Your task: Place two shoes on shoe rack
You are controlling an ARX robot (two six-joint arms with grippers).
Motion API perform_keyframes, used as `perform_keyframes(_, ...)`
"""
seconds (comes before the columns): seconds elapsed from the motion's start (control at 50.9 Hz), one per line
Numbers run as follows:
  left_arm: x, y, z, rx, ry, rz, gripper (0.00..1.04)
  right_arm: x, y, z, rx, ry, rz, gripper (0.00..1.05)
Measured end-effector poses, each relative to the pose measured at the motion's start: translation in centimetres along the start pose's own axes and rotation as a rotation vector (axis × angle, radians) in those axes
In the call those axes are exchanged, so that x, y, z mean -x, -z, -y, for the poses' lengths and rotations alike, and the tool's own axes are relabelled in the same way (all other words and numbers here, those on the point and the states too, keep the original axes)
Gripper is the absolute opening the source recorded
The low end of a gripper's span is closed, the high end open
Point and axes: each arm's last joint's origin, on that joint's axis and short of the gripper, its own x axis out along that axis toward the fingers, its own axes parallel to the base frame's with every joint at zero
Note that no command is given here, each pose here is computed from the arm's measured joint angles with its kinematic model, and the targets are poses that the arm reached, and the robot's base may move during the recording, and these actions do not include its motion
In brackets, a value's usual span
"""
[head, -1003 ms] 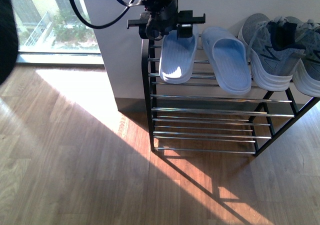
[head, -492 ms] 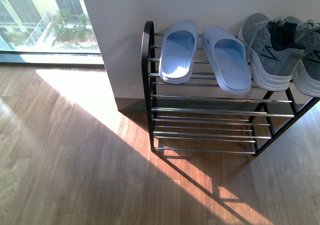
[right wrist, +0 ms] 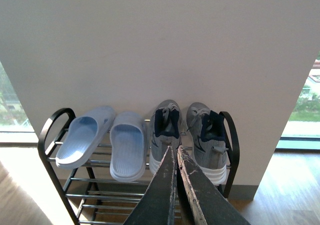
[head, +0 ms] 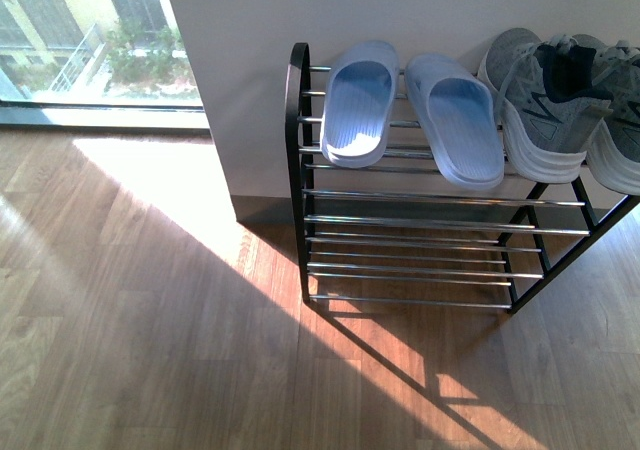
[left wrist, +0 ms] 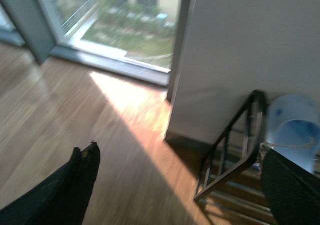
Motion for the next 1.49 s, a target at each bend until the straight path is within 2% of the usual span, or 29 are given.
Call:
perform_keyframes(0.039,0.2,0.8,-0.7,-0.025,0.086,0.099,0.80,0.0,0.0,0.0,0.000,0.000,0.000,0.01)
perform_keyframes(0.138,2.1,1.6,-2.9,-0.094,0.130,0.280,0.58,0.0,0.0,0.0,0.000,0.002,0.000,0.01)
perform_keyframes(0.216,3.2,1.7,-4.4,-0.116,0.117,0.317,0.42,0.0,0.0,0.0,0.000,0.002,0.000,0.01)
perform_keyframes(0.393,5.2,3.4,-6.7,-0.144,0.121,0.304,0.03,0.0,0.0,0.0,0.000,0.002,0.000,0.01)
perform_keyframes(0.413,5.4,3.5,-6.9,-0.142,0.119,0.305,0.01,0.0,0.0,0.0,0.000,0.002,0.000,0.01)
perform_keyframes(0.728,7.8,5.4,-9.3,-0.150,0.134,0.318,0.01,0.0,0.0,0.0,0.000,0.002,0.000,0.01)
perform_keyframes(0.806,8.1,6.1,-10.2,-0.147,0.105,0.296,0.01,0.0,0.0,0.0,0.000,0.002,0.000,0.01)
perform_keyframes(1.495,11.3,6.1,-10.5,-0.146,0.112,0.331,0.01,0.0,0.0,0.0,0.000,0.002,0.000,0.01)
